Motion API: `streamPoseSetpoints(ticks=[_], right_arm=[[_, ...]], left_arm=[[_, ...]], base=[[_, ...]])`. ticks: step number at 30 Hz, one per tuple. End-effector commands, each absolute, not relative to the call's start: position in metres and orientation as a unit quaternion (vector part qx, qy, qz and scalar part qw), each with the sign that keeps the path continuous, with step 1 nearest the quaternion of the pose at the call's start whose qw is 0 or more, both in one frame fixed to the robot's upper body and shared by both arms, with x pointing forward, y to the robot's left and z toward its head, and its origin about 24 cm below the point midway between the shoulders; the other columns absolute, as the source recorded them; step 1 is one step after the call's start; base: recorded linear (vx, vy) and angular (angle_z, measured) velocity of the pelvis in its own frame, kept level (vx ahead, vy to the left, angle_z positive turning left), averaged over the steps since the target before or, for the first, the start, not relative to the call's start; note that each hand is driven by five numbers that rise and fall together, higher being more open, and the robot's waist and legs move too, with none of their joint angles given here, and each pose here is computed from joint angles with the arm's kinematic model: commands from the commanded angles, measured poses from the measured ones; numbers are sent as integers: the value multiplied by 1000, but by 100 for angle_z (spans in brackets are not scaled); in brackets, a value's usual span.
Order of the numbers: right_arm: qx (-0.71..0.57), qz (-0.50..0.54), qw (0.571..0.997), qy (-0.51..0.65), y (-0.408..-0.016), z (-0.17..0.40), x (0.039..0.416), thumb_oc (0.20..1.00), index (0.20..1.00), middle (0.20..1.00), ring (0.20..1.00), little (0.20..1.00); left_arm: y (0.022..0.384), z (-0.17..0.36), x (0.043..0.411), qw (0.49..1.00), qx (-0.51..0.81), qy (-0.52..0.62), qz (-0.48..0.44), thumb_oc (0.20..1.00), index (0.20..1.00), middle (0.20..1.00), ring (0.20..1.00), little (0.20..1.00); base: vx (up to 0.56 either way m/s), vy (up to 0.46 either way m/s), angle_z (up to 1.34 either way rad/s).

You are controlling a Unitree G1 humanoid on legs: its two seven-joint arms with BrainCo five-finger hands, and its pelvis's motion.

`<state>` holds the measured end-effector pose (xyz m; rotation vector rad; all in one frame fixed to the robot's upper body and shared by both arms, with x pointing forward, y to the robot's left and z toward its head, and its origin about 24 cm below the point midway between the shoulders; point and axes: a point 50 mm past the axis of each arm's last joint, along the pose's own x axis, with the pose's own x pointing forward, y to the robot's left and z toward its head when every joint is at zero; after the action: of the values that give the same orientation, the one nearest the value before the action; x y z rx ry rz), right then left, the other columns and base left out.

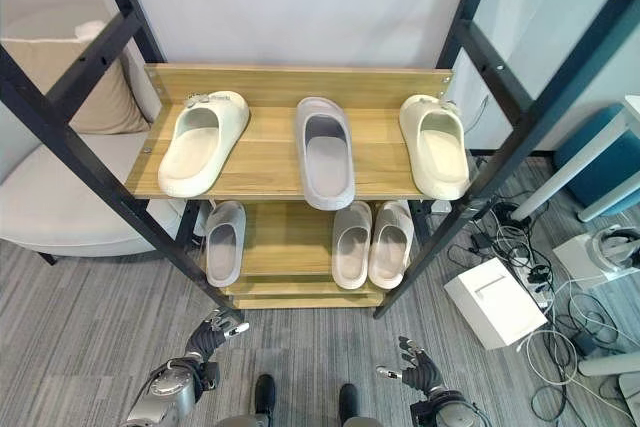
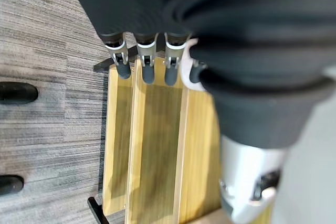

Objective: Arrange the slippers neatly on the shoe rack.

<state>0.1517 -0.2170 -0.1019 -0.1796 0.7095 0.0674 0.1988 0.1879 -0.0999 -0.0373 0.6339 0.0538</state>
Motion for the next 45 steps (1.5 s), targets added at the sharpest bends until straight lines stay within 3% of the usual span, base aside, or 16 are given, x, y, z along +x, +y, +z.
streamPoseSetpoints(ticks=[1,3,5,13,15,22,27,45], right_arm=[[-202,69,948,236,-217,-65,189,1000,1000,1000,1000,1000],[-358,105,919,131,-221,-26,189,1000,1000,1000,1000,1000],[-419,119,898,68,-222,2,181,1000,1000,1000,1000,1000],[-453,78,876,-143,-209,86,171,1000,1000,1000,1000,1000],[-461,21,857,-229,-204,108,182,1000,1000,1000,1000,1000],[-472,-89,803,-352,-189,147,230,1000,1000,1000,1000,1000],[-461,-141,792,-376,-185,170,264,1000,1000,1000,1000,1000],[-441,-198,837,-254,-207,165,336,1000,1000,1000,1000,1000]], left_arm=[[200,-82,219,964,-14,261,43,1000,1000,1000,1000,1000],[204,-79,219,967,-8,249,48,1000,1000,1000,1000,1000],[204,-80,218,967,-11,250,52,1000,1000,1000,1000,1000],[195,-82,210,968,-6,246,43,1000,1000,1000,1000,1000],[187,-85,207,968,-6,250,34,1000,1000,1000,1000,1000],[175,-91,203,963,0,268,18,1000,1000,1000,1000,1000],[175,-95,200,959,4,282,14,1000,1000,1000,1000,1000],[183,-95,199,957,20,288,2,1000,1000,1000,1000,1000]], base=[[53,40,-3],[53,36,-4],[42,13,-8],[-22,-40,-15],[-29,-21,5],[14,5,18],[44,35,15],[25,25,9]])
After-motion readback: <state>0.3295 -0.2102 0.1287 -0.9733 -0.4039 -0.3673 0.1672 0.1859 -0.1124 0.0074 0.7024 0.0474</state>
